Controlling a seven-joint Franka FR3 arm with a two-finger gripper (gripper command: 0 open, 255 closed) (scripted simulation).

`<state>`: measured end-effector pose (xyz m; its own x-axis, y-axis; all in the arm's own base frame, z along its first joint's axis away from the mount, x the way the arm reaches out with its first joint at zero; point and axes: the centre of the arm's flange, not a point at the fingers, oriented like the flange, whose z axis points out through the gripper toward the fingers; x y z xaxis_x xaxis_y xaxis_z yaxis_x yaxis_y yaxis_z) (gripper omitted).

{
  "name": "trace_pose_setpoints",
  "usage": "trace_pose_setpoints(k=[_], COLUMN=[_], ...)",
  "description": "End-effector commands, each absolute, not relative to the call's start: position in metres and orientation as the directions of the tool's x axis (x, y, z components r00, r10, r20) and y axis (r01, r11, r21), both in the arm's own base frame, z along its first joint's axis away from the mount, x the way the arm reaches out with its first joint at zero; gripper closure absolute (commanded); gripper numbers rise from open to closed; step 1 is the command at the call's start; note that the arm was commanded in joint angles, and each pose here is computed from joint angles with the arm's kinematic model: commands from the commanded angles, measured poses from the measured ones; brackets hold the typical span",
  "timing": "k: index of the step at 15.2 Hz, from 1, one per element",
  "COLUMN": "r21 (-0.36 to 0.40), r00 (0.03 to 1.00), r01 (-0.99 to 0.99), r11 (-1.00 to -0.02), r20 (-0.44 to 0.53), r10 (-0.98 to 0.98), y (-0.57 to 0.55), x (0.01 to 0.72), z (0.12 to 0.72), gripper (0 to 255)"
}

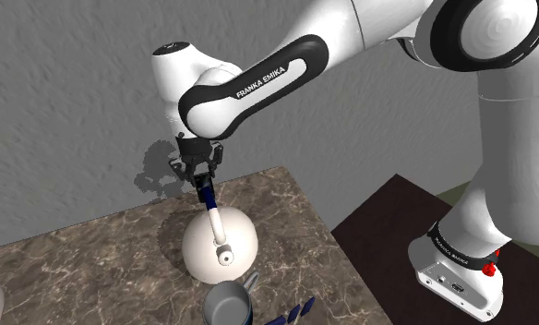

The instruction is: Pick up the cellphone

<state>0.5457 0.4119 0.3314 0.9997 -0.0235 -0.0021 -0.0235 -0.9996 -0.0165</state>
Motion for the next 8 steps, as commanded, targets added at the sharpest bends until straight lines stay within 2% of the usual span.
trace_pose_setpoints(k=[1,8], r21=[-0.016,-0.016], r00=[1.0,1.0], r01=[-0.024,-0.024], r11=[-1.0,-1.0], r20=[-0.002,-0.002], r10=[-0.023,-0.023], y=[0.411,0.411], x=[0.545,0.545], z=[0.342,0.379], gripper=[255,255])
